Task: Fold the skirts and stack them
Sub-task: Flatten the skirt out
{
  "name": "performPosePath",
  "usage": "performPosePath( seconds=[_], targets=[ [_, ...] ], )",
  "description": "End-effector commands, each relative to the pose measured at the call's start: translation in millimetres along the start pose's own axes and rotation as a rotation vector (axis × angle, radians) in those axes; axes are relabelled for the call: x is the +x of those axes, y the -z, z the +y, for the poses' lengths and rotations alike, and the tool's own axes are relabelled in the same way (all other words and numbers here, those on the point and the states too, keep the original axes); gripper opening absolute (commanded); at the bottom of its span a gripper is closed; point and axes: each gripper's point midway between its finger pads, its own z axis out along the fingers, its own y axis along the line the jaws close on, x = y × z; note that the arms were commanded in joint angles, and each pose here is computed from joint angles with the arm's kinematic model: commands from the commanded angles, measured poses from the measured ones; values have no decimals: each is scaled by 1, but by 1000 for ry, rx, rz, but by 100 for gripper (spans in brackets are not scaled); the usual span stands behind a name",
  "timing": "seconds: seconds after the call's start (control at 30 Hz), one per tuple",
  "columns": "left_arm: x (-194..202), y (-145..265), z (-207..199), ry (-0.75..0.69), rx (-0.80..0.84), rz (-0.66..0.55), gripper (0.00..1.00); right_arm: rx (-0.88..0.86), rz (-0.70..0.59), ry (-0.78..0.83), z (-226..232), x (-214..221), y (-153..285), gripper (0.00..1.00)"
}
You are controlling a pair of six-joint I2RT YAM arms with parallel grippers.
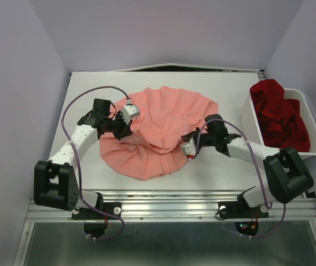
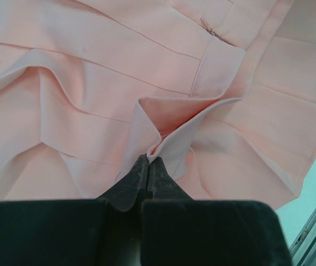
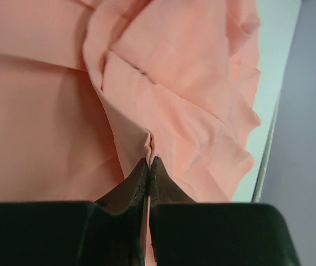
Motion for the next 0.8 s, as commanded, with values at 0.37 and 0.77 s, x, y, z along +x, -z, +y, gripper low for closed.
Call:
performPosePath(
  seconds=[0.37, 0.77],
  targets=[
    [-158, 172, 52, -57, -475, -509, 0, 793, 63, -553, -256, -30, 154, 1],
    [-253, 303, 25, -243, -751, -857, 0, 1134, -11, -556, -358, -89, 267, 1]
  ],
)
